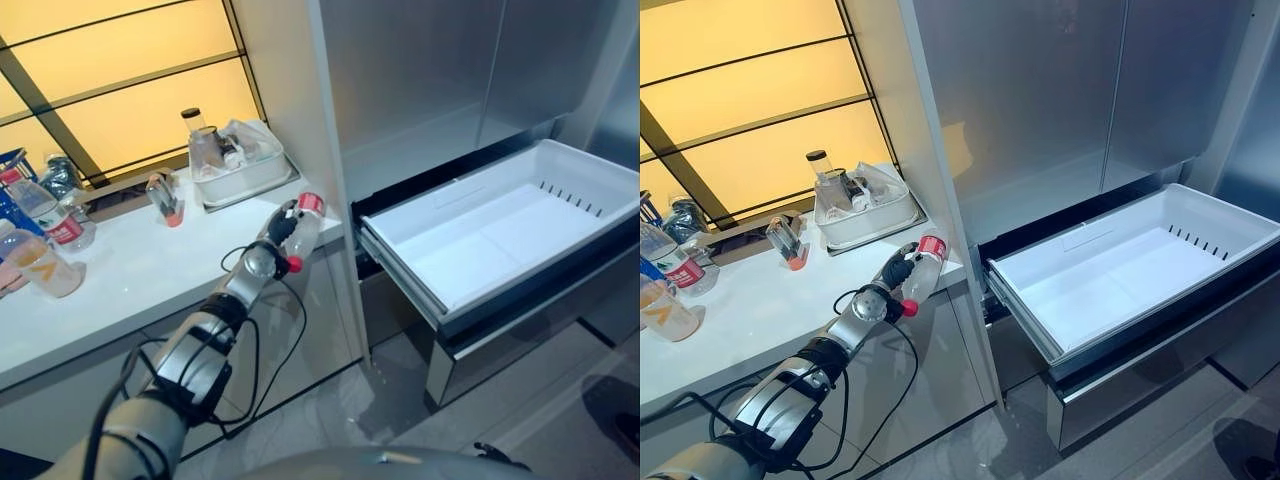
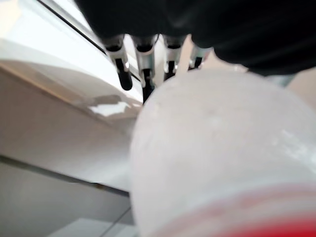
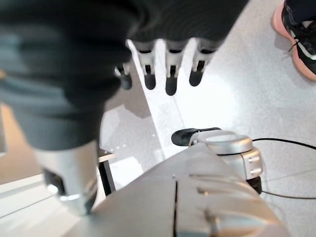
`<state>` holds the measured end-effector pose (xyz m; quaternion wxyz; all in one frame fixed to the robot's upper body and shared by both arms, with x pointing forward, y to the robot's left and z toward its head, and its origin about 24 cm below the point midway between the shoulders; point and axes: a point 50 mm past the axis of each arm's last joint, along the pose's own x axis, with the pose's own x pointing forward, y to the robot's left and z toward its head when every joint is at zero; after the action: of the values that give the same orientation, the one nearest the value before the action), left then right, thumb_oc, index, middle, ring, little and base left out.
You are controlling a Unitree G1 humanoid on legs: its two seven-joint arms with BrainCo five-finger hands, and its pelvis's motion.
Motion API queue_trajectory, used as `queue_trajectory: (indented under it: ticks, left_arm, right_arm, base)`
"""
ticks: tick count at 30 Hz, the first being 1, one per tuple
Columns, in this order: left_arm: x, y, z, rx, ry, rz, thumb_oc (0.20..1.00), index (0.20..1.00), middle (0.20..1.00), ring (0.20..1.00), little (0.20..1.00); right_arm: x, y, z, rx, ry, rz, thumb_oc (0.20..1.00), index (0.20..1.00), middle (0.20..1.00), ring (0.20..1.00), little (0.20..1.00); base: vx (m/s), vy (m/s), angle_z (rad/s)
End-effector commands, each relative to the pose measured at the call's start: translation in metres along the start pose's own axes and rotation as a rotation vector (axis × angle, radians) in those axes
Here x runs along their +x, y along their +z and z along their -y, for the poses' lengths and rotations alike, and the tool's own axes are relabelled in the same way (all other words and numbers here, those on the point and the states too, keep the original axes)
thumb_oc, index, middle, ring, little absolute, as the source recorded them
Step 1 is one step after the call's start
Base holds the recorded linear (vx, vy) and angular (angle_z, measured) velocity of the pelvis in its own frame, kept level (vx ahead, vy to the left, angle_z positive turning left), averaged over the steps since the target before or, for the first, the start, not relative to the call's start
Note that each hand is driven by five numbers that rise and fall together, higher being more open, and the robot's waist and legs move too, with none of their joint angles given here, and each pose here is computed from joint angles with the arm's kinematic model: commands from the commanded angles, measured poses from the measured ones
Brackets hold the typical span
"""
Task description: Take the drinks into the refrigerator
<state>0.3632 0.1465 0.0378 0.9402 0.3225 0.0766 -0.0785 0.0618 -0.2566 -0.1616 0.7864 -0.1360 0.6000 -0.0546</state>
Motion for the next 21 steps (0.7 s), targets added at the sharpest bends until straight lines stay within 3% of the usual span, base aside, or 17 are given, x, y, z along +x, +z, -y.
queue_trajectory:
  ticks: [1, 5, 6, 7, 8, 14, 21]
  left_arm:
    - [-0.002, -0.022, -0.004, 0.001, -0.004, -0.111, 0.200, 0.200, 0.200, 0.200, 0.200]
    - [0.001, -0.016, -0.007, -0.013, -0.007, -0.095, 0.200, 0.200, 0.200, 0.200, 0.200]
    - [0.002, -0.014, -0.008, -0.017, -0.016, -0.089, 0.388, 0.388, 0.388, 0.388, 0.388]
    - [0.003, -0.012, -0.009, -0.016, -0.019, -0.087, 0.501, 0.501, 0.501, 0.501, 0.501]
    - [0.006, -0.001, -0.013, -0.015, -0.028, -0.059, 1.000, 1.000, 1.000, 1.000, 1.000]
    - [0.020, 0.044, -0.026, 0.074, -0.040, 0.045, 1.000, 1.000, 1.000, 1.000, 1.000]
    - [0.025, 0.066, -0.033, 0.201, -0.074, 0.086, 1.000, 1.000, 1.000, 1.000, 1.000]
  right_arm:
    - [-0.001, -0.009, -0.017, -0.002, 0.041, -0.041, 1.000, 1.000, 1.000, 1.000, 1.000]
    - [-0.001, -0.012, -0.015, 0.000, 0.037, -0.056, 1.000, 1.000, 1.000, 1.000, 1.000]
    - [-0.001, -0.013, -0.015, -0.003, 0.037, -0.064, 1.000, 1.000, 1.000, 1.000, 1.000]
    - [-0.001, -0.014, -0.014, -0.003, 0.038, -0.069, 1.000, 1.000, 1.000, 1.000, 1.000]
    - [-0.002, -0.015, -0.013, -0.002, 0.038, -0.076, 1.000, 1.000, 1.000, 1.000, 1.000]
    - [-0.002, -0.017, -0.011, 0.005, 0.045, -0.099, 1.000, 1.000, 1.000, 1.000, 1.000]
    - [-0.002, -0.018, -0.012, 0.021, 0.061, -0.112, 1.000, 1.000, 1.000, 1.000, 1.000]
  base:
    - [0.00, 0.000, 0.00]
    - [0.00, 0.000, 0.00]
    - [0.00, 0.000, 0.00]
    - [0.00, 0.000, 0.00]
    - [0.00, 0.000, 0.00]
    - [0.01, 0.000, 0.03]
    - [0.00, -0.002, 0.03]
